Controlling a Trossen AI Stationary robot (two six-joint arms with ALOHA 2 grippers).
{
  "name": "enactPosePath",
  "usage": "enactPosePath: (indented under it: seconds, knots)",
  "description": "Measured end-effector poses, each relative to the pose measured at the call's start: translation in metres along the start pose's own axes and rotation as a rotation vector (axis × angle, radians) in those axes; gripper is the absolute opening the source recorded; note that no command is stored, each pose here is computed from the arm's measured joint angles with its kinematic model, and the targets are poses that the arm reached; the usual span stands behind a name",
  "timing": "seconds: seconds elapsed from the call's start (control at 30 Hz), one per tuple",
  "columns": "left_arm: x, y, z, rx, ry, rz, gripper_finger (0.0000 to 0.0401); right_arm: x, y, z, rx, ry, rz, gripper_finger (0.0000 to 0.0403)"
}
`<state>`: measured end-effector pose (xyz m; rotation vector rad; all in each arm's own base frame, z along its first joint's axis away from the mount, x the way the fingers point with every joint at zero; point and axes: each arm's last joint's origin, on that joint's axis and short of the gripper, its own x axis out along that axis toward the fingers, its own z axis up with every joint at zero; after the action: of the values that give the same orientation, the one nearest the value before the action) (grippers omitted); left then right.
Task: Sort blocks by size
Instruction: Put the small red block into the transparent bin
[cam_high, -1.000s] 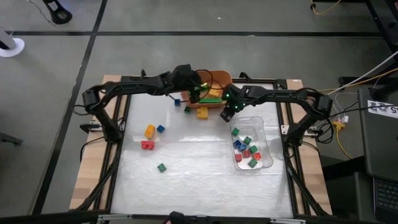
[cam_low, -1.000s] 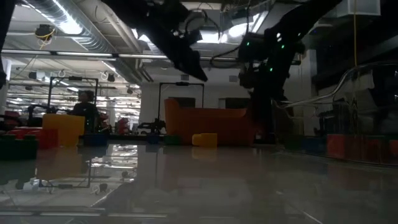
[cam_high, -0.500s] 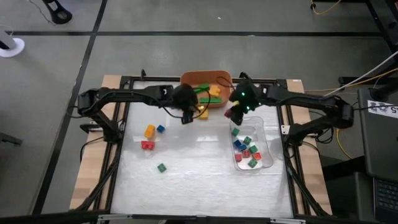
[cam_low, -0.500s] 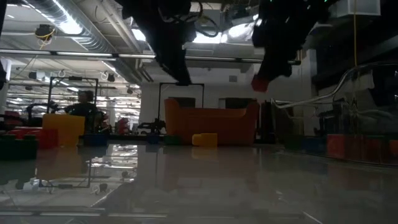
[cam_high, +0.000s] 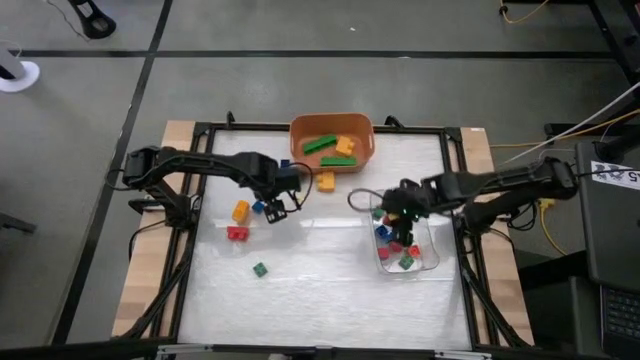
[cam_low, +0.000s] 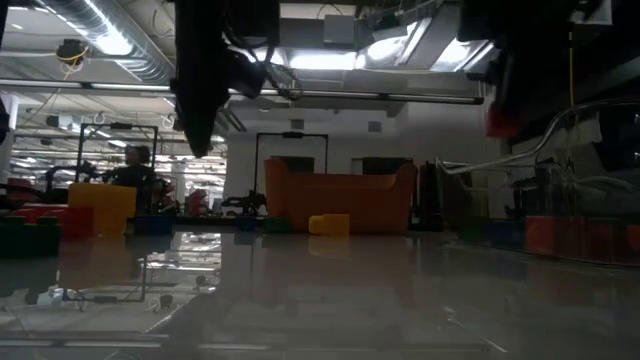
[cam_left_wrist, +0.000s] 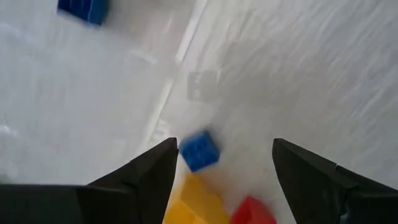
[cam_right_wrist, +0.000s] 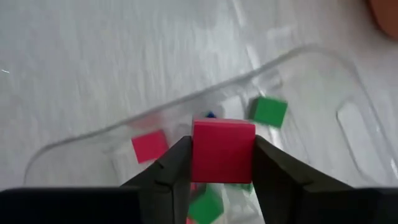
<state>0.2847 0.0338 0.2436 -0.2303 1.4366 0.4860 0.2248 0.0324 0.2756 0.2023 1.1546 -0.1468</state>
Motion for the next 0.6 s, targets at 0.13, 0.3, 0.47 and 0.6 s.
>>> enactPosePath:
  seconds: [0.13,0.3,0.47,0.6]
  knots:
    - [0.002,-0.003,-0.004,-0.063,0.015,0.006,0.0249,-0.002,0.017,-0.014,0.001,0.038,-0.053,0.014]
    - [0.02,-0.003,-0.014,-0.113,0.067,0.03,0.0249,-0.005,0.029,-0.03,-0.003,0.094,-0.092,0.0143]
    - [0.036,-0.001,-0.027,-0.13,0.128,0.061,0.0249,-0.007,0.037,-0.038,-0.05,0.119,-0.088,0.0156]
    - [0.046,-0.002,-0.029,-0.133,0.115,0.053,0.0249,-0.008,0.04,-0.04,-0.064,0.124,-0.078,0.0167]
